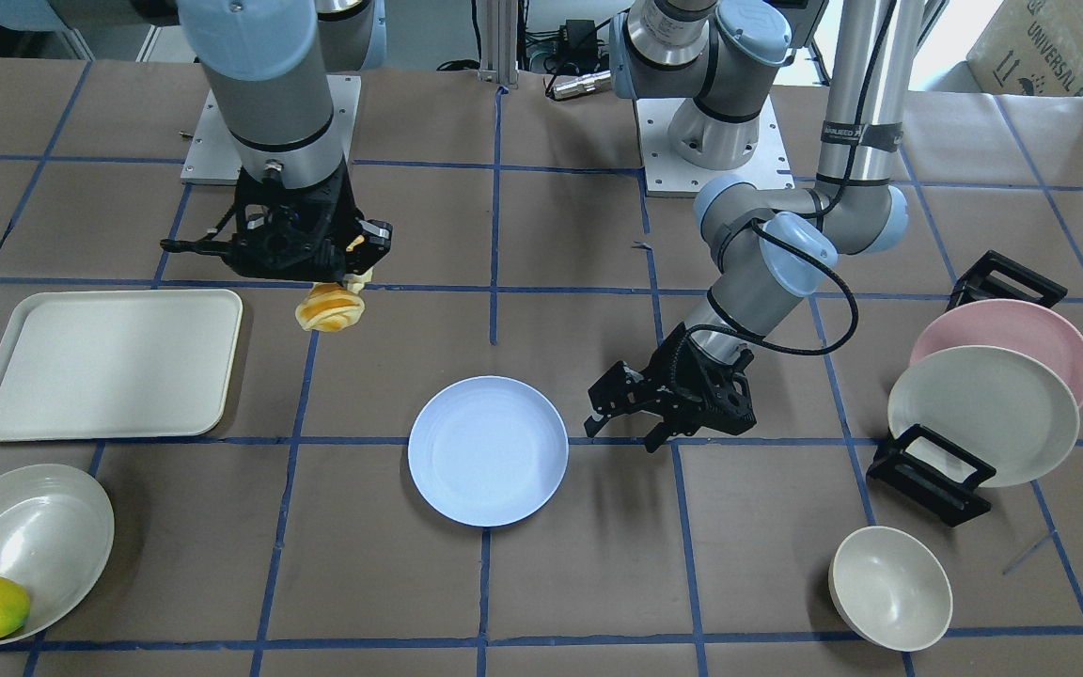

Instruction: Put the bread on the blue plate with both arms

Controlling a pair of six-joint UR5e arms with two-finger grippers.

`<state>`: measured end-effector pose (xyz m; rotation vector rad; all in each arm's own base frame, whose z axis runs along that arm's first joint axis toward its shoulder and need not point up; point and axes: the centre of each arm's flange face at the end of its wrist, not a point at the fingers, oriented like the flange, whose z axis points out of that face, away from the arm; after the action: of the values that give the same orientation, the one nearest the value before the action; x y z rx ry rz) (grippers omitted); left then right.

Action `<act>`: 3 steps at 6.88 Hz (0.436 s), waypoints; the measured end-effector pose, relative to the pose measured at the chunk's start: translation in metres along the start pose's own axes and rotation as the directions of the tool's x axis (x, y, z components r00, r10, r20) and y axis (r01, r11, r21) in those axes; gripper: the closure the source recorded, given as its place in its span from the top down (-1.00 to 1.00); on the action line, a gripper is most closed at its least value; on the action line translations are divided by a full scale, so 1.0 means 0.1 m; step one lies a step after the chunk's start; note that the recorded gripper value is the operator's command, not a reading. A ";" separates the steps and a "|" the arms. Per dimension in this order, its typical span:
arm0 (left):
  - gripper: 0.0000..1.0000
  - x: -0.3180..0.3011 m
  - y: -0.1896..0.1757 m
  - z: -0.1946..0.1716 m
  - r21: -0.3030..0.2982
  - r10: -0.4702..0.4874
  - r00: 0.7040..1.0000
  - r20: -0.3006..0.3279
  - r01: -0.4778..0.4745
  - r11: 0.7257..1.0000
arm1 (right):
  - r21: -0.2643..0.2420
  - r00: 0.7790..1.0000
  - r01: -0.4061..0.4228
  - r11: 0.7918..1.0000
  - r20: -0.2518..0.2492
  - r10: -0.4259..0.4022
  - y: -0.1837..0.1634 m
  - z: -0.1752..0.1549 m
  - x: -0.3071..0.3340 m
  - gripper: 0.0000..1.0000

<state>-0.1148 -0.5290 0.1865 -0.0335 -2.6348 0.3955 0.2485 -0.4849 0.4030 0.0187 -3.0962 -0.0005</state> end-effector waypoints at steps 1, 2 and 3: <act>1.00 -0.25 -0.14 -0.14 -0.077 0.069 0.997 0.038 -0.066 0.995 | 0.004 1.000 0.020 1.000 0.002 -0.020 -0.08 0.08 -0.16 -0.82; 1.00 -0.38 -0.34 -0.37 -0.165 0.128 0.989 0.079 -0.114 0.980 | 0.004 0.999 0.032 0.999 0.003 -0.032 -0.23 0.17 -0.28 -0.82; 1.00 -0.39 -0.59 -0.74 -0.250 0.163 0.980 0.113 -0.131 0.959 | -0.003 0.999 0.049 0.999 -0.001 -0.049 -0.41 0.32 -0.45 -0.83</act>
<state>-0.0442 -0.5690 0.2481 -0.2945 -2.8074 0.1260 0.2924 -0.5251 0.3694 0.0947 -3.0942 -0.0064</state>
